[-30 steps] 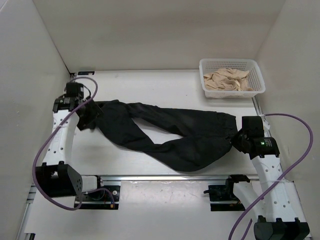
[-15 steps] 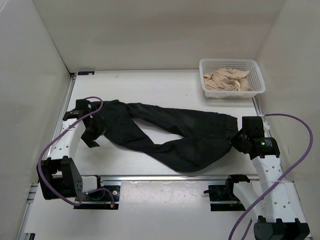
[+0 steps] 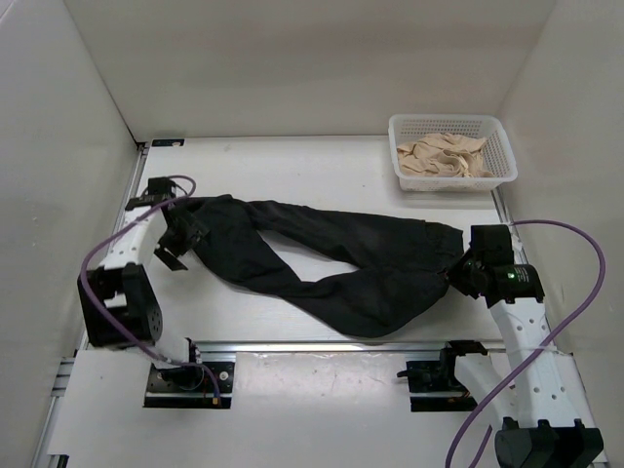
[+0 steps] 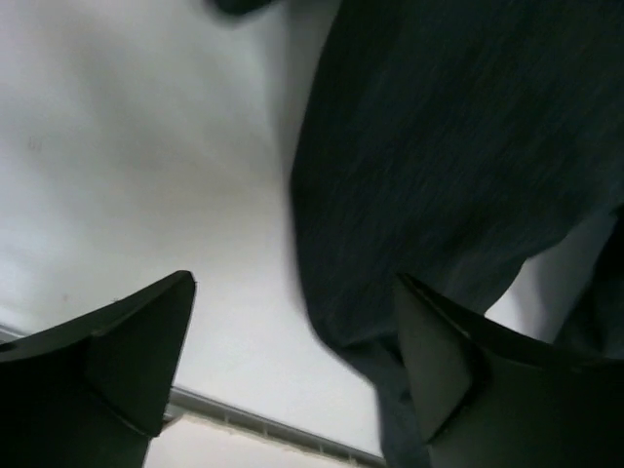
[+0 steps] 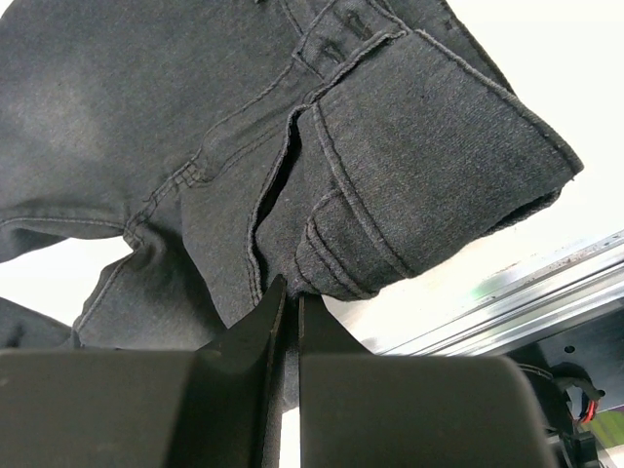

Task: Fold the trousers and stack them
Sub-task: Flatten the trousers out

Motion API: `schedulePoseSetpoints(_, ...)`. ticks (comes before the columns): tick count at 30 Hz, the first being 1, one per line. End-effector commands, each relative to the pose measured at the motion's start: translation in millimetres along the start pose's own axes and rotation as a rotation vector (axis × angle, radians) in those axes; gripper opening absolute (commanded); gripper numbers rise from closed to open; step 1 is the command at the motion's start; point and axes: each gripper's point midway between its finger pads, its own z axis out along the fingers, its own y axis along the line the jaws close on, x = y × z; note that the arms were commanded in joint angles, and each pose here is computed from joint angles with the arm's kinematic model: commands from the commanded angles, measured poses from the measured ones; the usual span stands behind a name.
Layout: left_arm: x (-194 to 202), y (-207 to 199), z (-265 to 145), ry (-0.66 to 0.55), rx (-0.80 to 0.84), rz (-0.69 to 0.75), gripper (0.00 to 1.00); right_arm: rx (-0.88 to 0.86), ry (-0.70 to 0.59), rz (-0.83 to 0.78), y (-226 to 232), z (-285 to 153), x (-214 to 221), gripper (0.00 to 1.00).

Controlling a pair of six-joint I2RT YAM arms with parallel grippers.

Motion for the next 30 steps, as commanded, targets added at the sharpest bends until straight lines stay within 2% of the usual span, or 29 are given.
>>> schedulePoseSetpoints(1,-45,-23,1,-0.088,0.015,-0.034,0.95,-0.072,-0.044,0.000,17,-11,-16,0.00)
schedulePoseSetpoints(4,-66,-34,22,-0.075,-0.012,-0.043,0.98,-0.072,-0.044,0.000,17,-11,-16,0.00)
schedulePoseSetpoints(6,-64,-34,49,-0.020,-0.060,-0.049,0.98,-0.072,-0.044,0.000,17,-11,-16,0.00)
schedulePoseSetpoints(8,-61,-35,65,0.038,-0.066,-0.059,0.90,-0.072,-0.044,0.000,17,-11,-16,0.00)
schedulePoseSetpoints(9,-60,-34,69,0.047,-0.074,-0.071,0.83,-0.072,-0.044,0.000,17,-11,-16,0.00)
schedulePoseSetpoints(10,-60,-34,69,0.047,-0.074,-0.071,0.62,-0.078,-0.051,0.001,17,-13,-17,0.00)
schedulePoseSetpoints(13,-74,-42,57,0.008,-0.061,-0.071,0.17,-0.079,-0.052,0.001,19,-14,-19,0.00)
schedulePoseSetpoints(14,-93,-53,40,-0.047,-0.035,-0.064,0.10,-0.085,-0.061,-0.007,21,-16,-22,0.00)
schedulePoseSetpoints(17,-123,-69,-8,-0.147,0.006,-0.048,0.10,-0.098,-0.090,-0.013,34,-16,-40,0.00)
schedulePoseSetpoints(18,-150,-90,-44,-0.233,0.078,-0.053,0.10,-0.112,-0.108,-0.024,45,-19,-53,0.00)
schedulePoseSetpoints(19,-161,-98,-65,-0.274,0.111,-0.047,0.10,-0.119,-0.144,-0.028,52,-22,-68,0.00)
schedulePoseSetpoints(20,-163,-103,-81,-0.261,0.141,-0.051,0.10,-0.110,-0.170,-0.044,57,-26,-80,0.00)
schedulePoseSetpoints(21,-186,-123,-121,-0.343,0.224,-0.052,0.10,-0.130,-0.213,-0.045,73,-39,-105,0.00)
schedulePoseSetpoints(25,-201,-143,-211,-0.485,0.387,-0.036,0.10,-0.181,-0.312,-0.043,98,-70,-148,0.00)
schedulePoseSetpoints(28,-196,-126,-236,-0.537,0.409,-0.044,0.10,-0.172,-0.301,-0.045,93,-68,-141,0.00)
schedulePoseSetpoints(29,-190,-122,-234,-0.530,0.404,-0.044,0.10,-0.160,-0.296,-0.030,88,-65,-137,0.00)
schedulePoseSetpoints(30,-181,-109,-211,-0.477,0.350,-0.042,0.10,-0.165,-0.298,-0.016,83,-67,-130,0.00)
